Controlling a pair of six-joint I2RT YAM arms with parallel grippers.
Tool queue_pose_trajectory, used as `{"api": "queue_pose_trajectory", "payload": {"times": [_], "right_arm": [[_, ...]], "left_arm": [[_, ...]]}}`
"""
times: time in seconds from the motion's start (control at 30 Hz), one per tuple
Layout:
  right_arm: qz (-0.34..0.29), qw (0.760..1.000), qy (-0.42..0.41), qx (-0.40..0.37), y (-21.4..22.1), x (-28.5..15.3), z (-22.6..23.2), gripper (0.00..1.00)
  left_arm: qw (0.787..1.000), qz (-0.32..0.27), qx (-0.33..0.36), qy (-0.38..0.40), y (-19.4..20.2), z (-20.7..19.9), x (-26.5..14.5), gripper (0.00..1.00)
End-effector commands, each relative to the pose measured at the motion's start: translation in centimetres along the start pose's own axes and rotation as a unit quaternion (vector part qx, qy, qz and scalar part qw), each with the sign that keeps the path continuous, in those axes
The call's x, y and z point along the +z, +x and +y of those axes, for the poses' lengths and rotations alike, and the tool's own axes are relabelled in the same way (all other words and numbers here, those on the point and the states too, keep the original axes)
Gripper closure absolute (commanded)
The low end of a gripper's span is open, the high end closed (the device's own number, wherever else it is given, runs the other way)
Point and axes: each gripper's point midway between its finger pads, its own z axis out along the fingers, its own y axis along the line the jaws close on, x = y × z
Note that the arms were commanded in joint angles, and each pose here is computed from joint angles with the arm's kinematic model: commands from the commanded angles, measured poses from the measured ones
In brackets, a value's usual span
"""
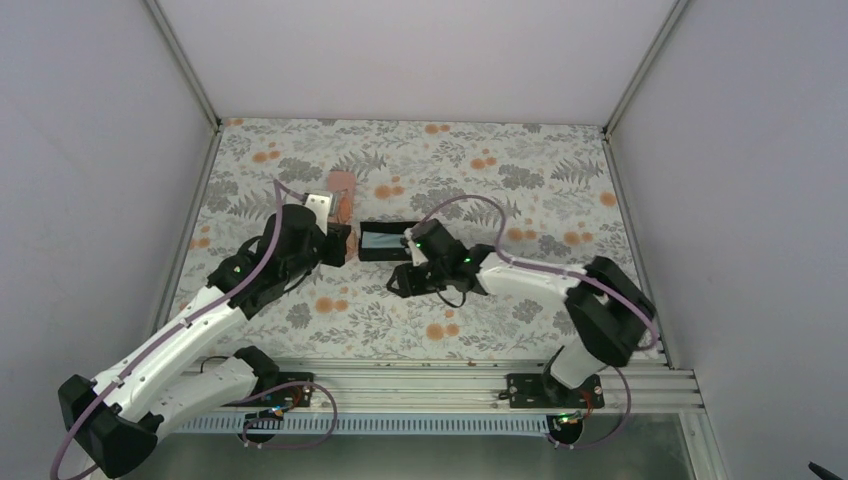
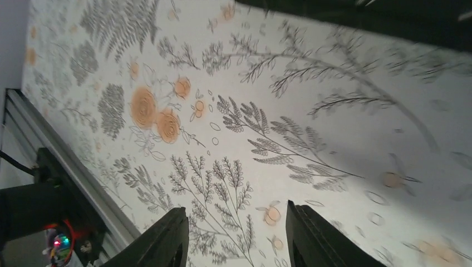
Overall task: Organize the sunglasses
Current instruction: Adjust the sunglasses case at the center of the board.
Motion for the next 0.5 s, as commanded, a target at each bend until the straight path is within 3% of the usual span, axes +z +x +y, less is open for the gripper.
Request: {"api": "queue_pose_trajectory", "payload": {"times": [0.0, 0.2, 0.47], "right_arm": [[-0.019, 1.0, 0.008, 0.004, -1.5, 3.0, 0.7, 0.54], [-0.026, 0.996, 0.086, 0.019, -1.9, 5.4, -3.1, 0.58], [-0.044, 0.986, 0.156, 0.039, -3.2, 5.4, -8.2, 0.67]], "left_arm": [[0.999, -0.016, -0.044, -0.023, -0.5, 1.2, -0.6, 0.98], [0.999, -0.007, -0.043, -0.022, 0.0, 1.3, -0.5, 0.98], [0.999, 0.01, -0.039, -0.014, 0.7, 1.1, 0.4, 0.98]]}}
